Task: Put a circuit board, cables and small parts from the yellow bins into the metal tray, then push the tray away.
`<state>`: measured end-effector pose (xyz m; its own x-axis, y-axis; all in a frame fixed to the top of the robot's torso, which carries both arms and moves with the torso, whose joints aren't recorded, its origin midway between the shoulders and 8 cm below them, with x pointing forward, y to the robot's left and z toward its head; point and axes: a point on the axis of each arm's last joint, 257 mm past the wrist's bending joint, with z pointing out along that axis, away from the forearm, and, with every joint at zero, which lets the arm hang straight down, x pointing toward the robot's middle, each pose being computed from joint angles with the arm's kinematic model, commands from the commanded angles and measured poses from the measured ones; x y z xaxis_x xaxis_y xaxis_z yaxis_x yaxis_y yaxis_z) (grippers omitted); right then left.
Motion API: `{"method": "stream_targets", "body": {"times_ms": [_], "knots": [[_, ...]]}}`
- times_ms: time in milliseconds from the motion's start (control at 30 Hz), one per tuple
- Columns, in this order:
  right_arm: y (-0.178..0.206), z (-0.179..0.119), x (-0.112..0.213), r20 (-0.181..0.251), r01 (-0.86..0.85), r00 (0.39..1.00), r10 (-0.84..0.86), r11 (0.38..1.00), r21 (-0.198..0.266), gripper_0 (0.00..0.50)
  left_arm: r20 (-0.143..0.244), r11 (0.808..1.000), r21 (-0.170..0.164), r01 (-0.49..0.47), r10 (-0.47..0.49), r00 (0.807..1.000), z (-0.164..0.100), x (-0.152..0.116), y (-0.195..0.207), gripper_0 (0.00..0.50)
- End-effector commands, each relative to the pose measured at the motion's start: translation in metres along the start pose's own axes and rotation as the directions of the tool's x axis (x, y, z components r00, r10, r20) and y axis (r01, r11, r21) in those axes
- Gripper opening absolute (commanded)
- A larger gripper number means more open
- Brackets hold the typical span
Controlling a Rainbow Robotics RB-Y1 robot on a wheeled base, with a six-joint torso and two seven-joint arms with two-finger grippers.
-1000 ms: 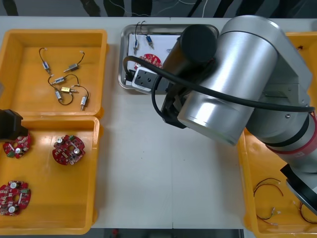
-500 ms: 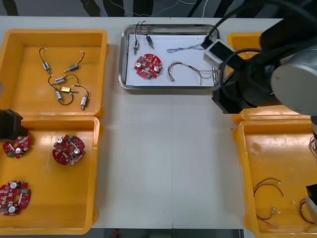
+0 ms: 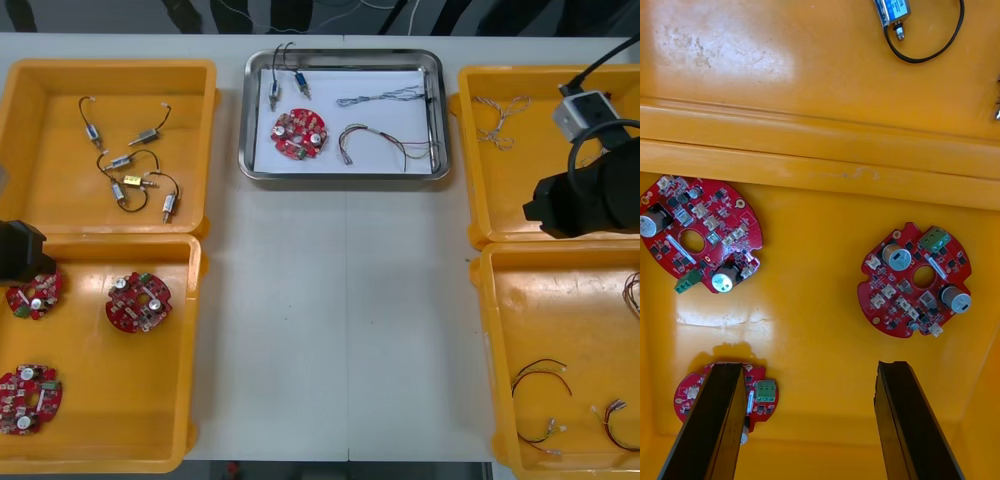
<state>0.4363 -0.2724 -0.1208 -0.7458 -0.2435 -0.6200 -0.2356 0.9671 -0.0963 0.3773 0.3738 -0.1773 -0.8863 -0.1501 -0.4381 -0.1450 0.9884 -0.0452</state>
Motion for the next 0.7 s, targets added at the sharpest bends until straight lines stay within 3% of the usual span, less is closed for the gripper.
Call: {"method": "stream_targets", "body": {"times_ms": [33, 200, 367, 700], "knots": [[-0.042, -0.010, 0.015, -0.015, -0.125, 0.992, 0.125, 0.992, 0.031, 0.500, 0.040, 0.998, -0.038, -0.053, 0.055, 0.998, -0.015, -0.009, 0.014, 0.500], [-0.068, -0.014, 0.033, -0.031, -0.183, 0.982, 0.186, 0.980, 0.071, 0.500, 0.040, 0.998, -0.038, -0.053, 0.055, 0.998, -0.015, -0.009, 0.014, 0.500], [-0.095, -0.017, 0.054, -0.054, -0.220, 0.972, 0.229, 0.965, 0.141, 0.500, 0.040, 0.998, -0.038, -0.053, 0.055, 0.998, -0.015, -0.009, 0.014, 0.500], [-0.115, -0.012, 0.092, -0.123, -0.271, 0.948, 0.292, 0.948, 0.165, 0.500, 0.040, 0.998, -0.038, -0.053, 0.055, 0.998, -0.015, -0.009, 0.014, 0.500]]}}
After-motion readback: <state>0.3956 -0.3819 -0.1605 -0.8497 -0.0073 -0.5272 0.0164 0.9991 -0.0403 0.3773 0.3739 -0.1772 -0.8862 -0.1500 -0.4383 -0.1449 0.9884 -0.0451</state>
